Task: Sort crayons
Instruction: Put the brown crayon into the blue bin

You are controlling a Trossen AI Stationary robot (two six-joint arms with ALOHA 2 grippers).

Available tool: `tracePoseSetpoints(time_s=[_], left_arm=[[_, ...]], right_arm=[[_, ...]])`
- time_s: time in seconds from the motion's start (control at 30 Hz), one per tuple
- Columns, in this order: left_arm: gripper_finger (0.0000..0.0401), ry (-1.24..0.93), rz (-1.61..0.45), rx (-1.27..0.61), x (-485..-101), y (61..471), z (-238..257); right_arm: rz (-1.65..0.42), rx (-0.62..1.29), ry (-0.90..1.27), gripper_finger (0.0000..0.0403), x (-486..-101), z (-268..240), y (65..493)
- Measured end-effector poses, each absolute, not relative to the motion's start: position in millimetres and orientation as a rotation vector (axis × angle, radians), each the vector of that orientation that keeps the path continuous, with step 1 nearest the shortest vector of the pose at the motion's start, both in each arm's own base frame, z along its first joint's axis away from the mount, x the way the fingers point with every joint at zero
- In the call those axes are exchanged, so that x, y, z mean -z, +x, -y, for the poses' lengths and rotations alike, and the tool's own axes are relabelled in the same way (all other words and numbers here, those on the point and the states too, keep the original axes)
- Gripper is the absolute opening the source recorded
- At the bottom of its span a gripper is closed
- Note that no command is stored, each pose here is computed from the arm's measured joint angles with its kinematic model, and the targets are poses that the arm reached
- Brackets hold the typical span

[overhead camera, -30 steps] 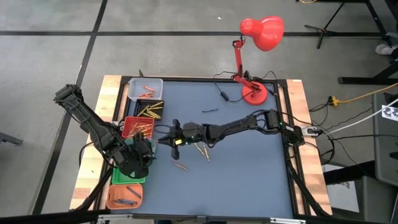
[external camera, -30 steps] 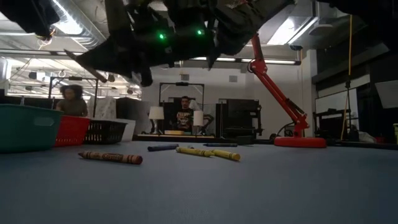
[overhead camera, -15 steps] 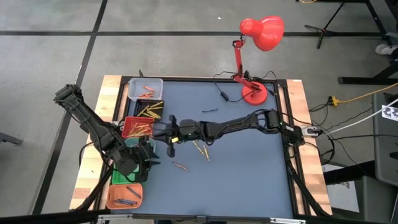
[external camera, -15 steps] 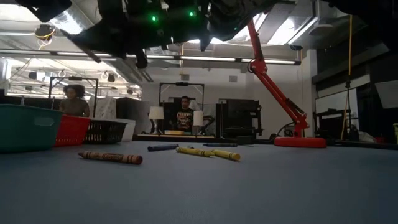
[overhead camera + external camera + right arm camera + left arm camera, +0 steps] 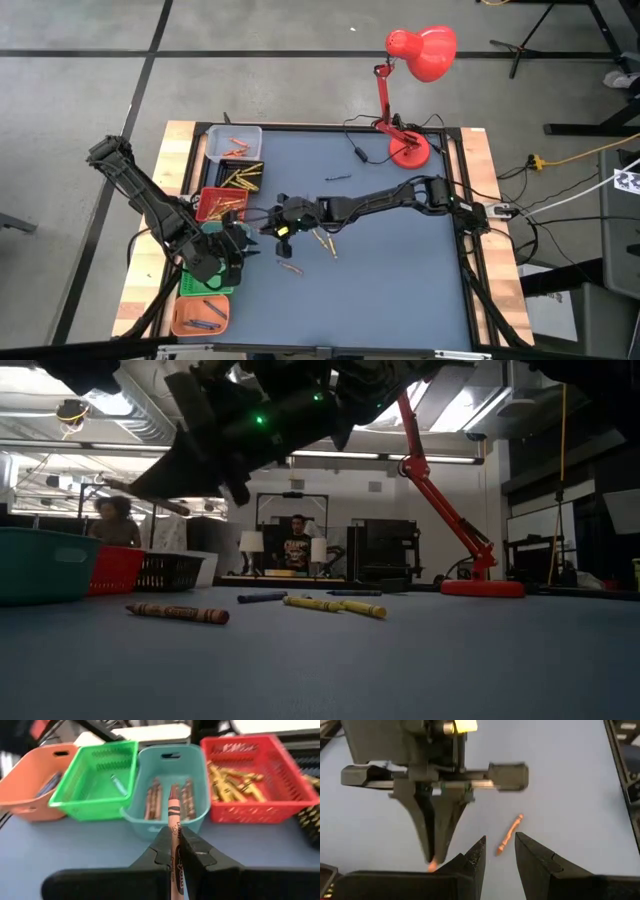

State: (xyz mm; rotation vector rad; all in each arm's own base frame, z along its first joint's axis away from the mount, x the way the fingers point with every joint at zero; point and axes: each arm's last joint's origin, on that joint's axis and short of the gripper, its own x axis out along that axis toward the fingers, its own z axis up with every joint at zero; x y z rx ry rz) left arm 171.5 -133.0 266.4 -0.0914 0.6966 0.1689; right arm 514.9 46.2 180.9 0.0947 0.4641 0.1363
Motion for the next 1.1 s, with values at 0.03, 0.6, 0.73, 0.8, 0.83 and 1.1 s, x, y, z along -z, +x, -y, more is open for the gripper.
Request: tracePoseSetpoints(time_s=[0.03,0.6,0.73,0.8,0.83,1.1], left_arm=[[0.0089,-0.087,-0.707,-0.167,-265.8,170.9,132.7],[0.0111,-0.239,-0.862,-0.283,-256.3,167.9,117.6],[0.0113,-0.268,-0.887,-0.271,-255.9,169.2,116.4],[0.0112,-0.271,-0.888,-0.273,-255.9,169.7,115.8],[0.0112,-0.271,-0.888,-0.273,-255.9,169.7,115.9],[0.0113,-0.277,-0.897,-0.264,-255.8,169.6,116.2]], right_arm=[[-0.478,-0.152,0.099,0.0017,-179.8,-46.7,514.2],[-0.449,-0.361,0.143,0.0017,-183.5,-52.6,514.2],[-0.396,-0.371,0.138,0.0017,-188.2,-53.1,516.1],[-0.38,-0.372,0.137,0.0017,-189.6,-53.0,516.7],[-0.374,-0.372,0.136,0.0017,-190.1,-53.0,516.9],[-0.344,-0.374,0.133,0.0017,-192.9,-53.1,517.8]])
